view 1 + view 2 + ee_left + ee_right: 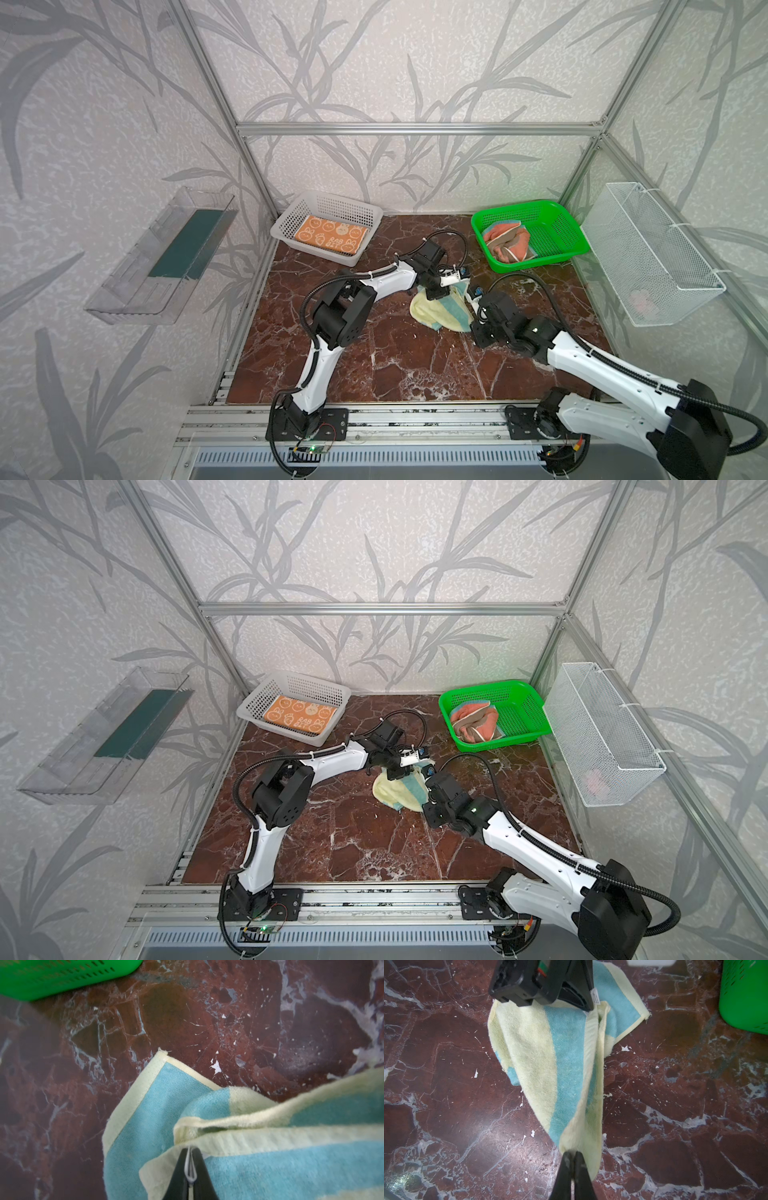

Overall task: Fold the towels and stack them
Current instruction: 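Reach the left gripper to the towel and grasp its other corner, then lift the towel by two corners with both grippers, raising it high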

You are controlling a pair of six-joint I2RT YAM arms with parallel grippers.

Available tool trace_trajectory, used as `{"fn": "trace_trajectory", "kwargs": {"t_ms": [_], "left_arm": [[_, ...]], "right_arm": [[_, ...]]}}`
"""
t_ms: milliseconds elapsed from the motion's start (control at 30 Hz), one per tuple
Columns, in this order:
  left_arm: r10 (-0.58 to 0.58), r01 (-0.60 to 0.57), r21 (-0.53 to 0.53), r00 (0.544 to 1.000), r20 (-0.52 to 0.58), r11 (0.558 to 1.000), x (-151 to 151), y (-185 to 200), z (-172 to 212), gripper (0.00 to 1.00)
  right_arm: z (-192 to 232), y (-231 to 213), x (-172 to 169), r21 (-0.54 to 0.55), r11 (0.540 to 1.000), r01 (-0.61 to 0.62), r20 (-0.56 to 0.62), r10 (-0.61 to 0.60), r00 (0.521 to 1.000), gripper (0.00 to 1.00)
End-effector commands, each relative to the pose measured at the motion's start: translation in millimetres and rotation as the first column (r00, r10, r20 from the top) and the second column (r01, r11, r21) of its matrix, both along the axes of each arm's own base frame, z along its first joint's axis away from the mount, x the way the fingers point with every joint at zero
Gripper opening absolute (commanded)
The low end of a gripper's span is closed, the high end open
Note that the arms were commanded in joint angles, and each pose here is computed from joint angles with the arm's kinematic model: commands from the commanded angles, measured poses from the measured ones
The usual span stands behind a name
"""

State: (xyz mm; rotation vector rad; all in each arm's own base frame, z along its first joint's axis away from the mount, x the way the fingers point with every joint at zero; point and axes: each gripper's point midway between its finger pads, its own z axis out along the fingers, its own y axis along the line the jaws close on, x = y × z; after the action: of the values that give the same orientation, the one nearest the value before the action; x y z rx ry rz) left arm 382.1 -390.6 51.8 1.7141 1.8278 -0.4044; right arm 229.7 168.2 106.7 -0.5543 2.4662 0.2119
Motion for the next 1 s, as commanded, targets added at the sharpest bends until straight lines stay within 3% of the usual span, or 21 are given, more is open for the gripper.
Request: {"fn": "trace_trajectory", "kwargs": {"t_ms": [0, 167, 400, 500, 667, 967], "left_arm": [[0.025, -0.023, -0.016, 0.997, 0.072, 1.0, 8, 2, 17, 0.0], [0.134, -0.117, -0.092, 0.969, 0.205, 0.989, 22, 12, 50, 0.0], [0.371, -0.327, -0.186, 0.876, 0.308, 0.926, 44, 46, 114, 0.0], [0.475, -0.414, -0.235, 0.805, 0.355, 0.879, 50, 65, 148, 0.0], [0.664, -0.545, -0.379, 0.596, 0.452, 0.748, 62, 110, 220, 0.0], [0.709, -0.535, -0.466, 0.508, 0.49, 0.705, 38, 144, 303, 0.0]], "right_arm": [[0, -6, -1, -0.014, 1.0, 0.023, 0.001, -0.023, 1.0, 0.0], [13, -3, 10, -0.021, 1.0, 0.021, 0.047, -0.02, 0.999, 0.0], [63, 9, 50, -0.02, 1.0, 0.013, 0.197, -0.009, 0.98, 0.0], [99, 20, 73, -0.002, 1.0, -0.011, 0.285, 0.011, 0.959, 0.0], [156, 33, 106, -0.025, 0.999, -0.048, 0.394, 0.054, 0.917, 0.0], [246, 47, 127, -0.074, 0.99, -0.122, 0.565, 0.143, 0.812, 0.0]]}}
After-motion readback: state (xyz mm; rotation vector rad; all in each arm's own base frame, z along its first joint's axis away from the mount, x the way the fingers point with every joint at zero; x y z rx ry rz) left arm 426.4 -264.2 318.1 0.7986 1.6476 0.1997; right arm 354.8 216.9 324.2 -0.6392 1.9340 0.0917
